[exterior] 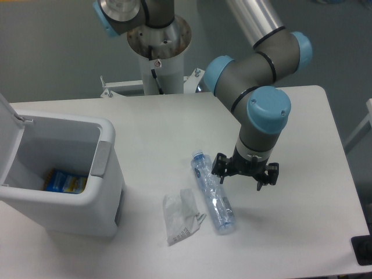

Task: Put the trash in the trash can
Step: 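Lower the gripper over the bottle and close it around the bottle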

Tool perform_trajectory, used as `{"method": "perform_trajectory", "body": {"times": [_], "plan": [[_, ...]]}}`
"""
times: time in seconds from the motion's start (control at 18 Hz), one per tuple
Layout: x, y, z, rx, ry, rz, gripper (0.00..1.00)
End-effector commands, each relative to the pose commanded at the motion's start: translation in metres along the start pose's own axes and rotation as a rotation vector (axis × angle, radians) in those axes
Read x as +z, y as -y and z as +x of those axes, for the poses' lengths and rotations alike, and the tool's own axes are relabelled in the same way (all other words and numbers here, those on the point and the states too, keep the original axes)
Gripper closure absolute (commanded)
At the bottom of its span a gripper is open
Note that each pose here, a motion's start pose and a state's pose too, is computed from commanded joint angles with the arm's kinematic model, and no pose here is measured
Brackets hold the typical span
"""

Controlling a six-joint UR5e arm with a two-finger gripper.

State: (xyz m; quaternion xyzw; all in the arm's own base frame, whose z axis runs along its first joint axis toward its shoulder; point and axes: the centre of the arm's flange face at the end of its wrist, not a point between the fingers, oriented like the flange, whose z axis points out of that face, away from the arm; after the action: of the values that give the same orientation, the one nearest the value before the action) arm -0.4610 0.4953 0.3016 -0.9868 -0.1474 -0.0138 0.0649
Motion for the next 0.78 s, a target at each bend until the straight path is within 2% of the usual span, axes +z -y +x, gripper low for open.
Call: {"method": "perform_trajectory", "body": {"times": [0.28,0.44,0.78], "plan": [[0.018,0.032,0.005,-0.124,0.021,0.038,0.0],[0.036,0.046,0.015,-0.153,0.034,0.044,0.0],[0.057,0.043,0.015,-0.159,0.054,0.013,0.0]]}}
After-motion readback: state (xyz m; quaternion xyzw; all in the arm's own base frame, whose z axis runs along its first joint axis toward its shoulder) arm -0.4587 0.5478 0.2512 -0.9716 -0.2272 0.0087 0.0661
